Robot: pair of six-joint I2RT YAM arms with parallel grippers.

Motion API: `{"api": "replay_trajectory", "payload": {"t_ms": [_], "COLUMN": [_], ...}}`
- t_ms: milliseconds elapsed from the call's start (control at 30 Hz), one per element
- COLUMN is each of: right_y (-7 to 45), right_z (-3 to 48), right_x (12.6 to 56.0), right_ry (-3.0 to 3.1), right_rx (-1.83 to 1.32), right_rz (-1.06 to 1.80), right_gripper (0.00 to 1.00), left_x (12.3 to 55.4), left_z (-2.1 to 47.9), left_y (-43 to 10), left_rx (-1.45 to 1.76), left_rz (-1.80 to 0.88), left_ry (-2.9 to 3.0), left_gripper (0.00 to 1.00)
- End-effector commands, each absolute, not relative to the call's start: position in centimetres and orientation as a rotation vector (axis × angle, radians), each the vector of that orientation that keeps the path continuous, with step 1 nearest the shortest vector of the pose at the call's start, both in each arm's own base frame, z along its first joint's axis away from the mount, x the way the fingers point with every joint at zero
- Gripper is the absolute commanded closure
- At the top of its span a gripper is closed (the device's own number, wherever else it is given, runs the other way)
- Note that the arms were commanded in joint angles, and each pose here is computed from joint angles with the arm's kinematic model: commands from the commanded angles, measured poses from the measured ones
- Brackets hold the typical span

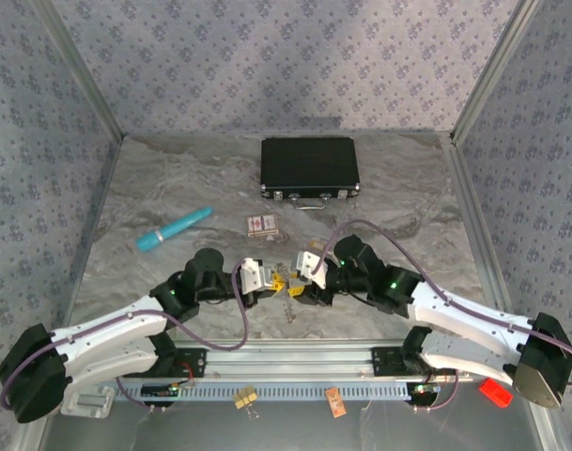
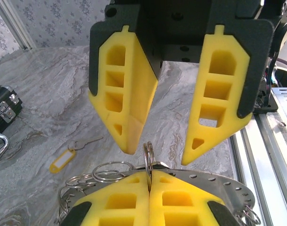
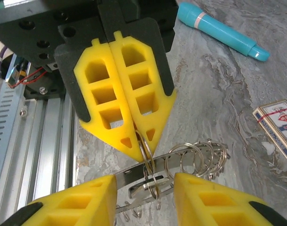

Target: Put the keys on the keyring

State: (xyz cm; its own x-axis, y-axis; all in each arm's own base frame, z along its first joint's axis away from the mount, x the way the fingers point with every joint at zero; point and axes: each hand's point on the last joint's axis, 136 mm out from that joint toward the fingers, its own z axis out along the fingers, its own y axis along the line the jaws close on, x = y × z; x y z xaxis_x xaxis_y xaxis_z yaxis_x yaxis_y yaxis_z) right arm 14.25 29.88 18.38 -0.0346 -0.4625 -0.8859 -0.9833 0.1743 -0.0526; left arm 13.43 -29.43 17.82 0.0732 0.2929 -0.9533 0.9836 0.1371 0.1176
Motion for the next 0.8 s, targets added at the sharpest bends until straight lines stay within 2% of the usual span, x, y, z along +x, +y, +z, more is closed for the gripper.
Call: {"api": "replay_trajectory", "payload": {"t_ms": [0,167,367,500,533,633,767], "right_y": [30.1,30.2,30.7,30.9,30.9,30.7,29.9], "right_z": [19.5,19.6,19.8,20.0,20.1,20.2,19.7], "right_x": [14.3,14.3,14.1,14.0,13.9,14.2,14.5], "right_ry": [1.587,1.583,1.575,1.566,1.565,1.586,1.643], "right_rx": [-1.366,-1.361,-1.367,-1.377,-1.383,-1.406,-1.478], "right_rz": [0.839,0.855,0.885,0.899,0.899,0.857,0.74], "right_gripper": [0.67,0.76,0.81,0.95,1.0,1.0,1.0], "left_x": [12.7,12.5,12.5,12.5,12.7,13.4,13.7], "left_z": [19.4,19.6,19.7,19.8,19.8,19.4,18.7], "left_y": [-29.8,-29.9,-29.9,-29.9,-29.9,-29.6,-29.3], "left_rx": [1.329,1.33,1.328,1.324,1.316,1.315,1.355], "left_rz": [-0.927,-0.939,-0.942,-0.941,-0.931,-0.883,-0.83], "left_ry": [1.329,1.32,1.309,1.305,1.317,1.369,1.42], "left_gripper": [1.0,1.0,1.0,1.0,0.96,0.74,0.73]}}
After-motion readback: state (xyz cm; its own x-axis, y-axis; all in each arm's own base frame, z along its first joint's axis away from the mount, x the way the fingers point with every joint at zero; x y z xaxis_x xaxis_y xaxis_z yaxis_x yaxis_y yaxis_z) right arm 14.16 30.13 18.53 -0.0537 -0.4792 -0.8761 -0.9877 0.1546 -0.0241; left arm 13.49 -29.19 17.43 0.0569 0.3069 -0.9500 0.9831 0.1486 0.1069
